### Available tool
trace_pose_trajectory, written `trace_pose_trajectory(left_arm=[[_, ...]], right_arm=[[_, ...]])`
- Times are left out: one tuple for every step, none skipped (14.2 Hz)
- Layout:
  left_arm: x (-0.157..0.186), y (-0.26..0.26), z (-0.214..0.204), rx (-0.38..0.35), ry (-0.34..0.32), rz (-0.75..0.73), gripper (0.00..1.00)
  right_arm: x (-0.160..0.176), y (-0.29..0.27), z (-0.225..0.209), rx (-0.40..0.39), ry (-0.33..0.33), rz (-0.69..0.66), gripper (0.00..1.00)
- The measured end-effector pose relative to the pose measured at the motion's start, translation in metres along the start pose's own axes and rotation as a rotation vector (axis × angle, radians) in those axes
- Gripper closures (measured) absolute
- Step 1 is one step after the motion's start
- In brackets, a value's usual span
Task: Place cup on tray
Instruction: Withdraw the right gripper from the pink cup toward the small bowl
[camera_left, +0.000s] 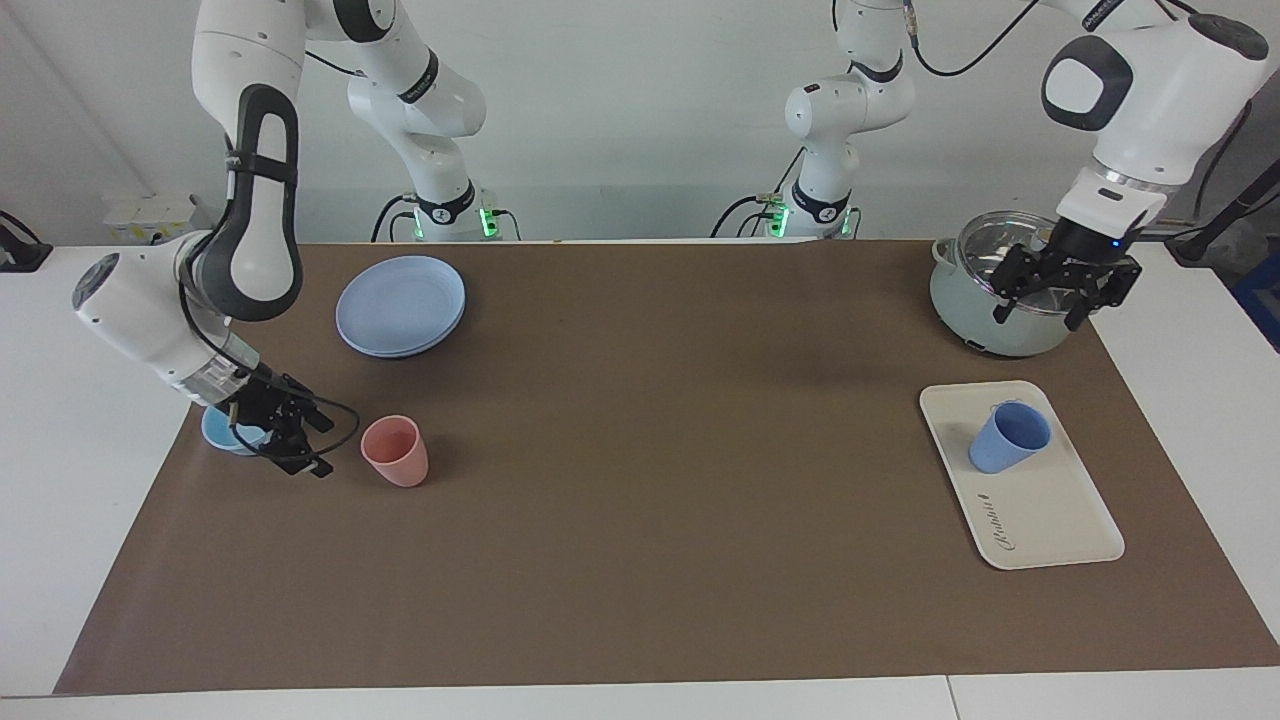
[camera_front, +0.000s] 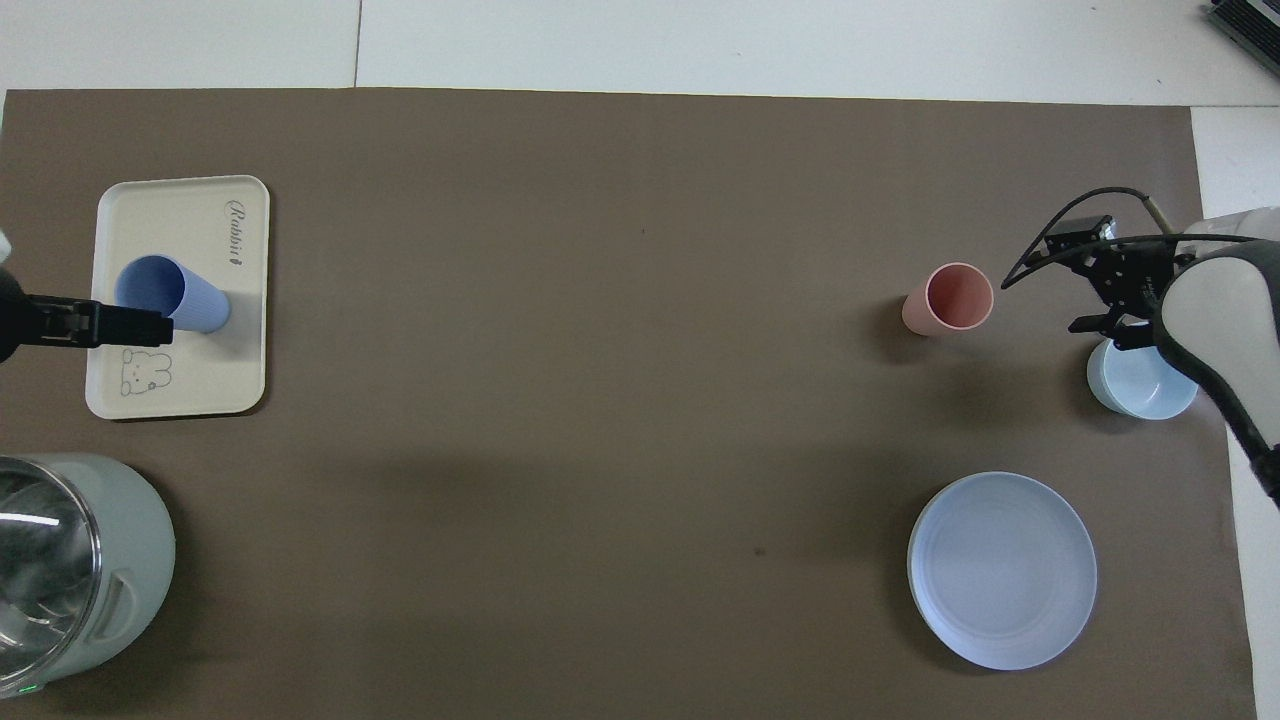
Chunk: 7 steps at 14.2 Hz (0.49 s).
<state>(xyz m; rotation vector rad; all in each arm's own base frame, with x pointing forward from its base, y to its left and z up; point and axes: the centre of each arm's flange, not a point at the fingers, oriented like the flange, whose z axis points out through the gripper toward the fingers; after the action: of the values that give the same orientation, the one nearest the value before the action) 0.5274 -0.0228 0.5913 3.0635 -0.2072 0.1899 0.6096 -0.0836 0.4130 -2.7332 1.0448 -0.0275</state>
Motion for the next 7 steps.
trace_pose_trajectory(left_arm=[[-0.003, 0.013, 0.000, 0.015, -0.022, 0.014, 0.00], [-0.004, 0.023, 0.000, 0.043, -0.043, 0.037, 0.00], [-0.004, 0.030, -0.005, 0.062, -0.060, 0.054, 0.00], [-0.002, 0.032, -0.016, 0.070, -0.074, 0.060, 0.00], [0.001, 0.031, -0.029, 0.076, -0.085, 0.060, 0.00], [0.005, 0.029, -0.039, 0.080, -0.093, 0.059, 0.00], [0.009, 0.028, -0.042, 0.079, -0.097, 0.054, 0.00]], right_arm=[[-0.017, -0.014, -0.011, -0.054, 0.010, -0.128, 0.00], [-0.036, -0.029, -0.021, -0.091, 0.010, -0.227, 0.00], [-0.055, -0.043, -0.033, -0.109, 0.002, -0.293, 0.00], [-0.074, -0.054, -0.044, -0.126, -0.009, -0.345, 0.00], [-0.090, -0.062, -0.055, -0.144, -0.011, -0.386, 0.00], [-0.103, -0.068, -0.067, -0.170, -0.003, -0.425, 0.00], [-0.112, -0.073, -0.078, -0.196, 0.005, -0.463, 0.00]])
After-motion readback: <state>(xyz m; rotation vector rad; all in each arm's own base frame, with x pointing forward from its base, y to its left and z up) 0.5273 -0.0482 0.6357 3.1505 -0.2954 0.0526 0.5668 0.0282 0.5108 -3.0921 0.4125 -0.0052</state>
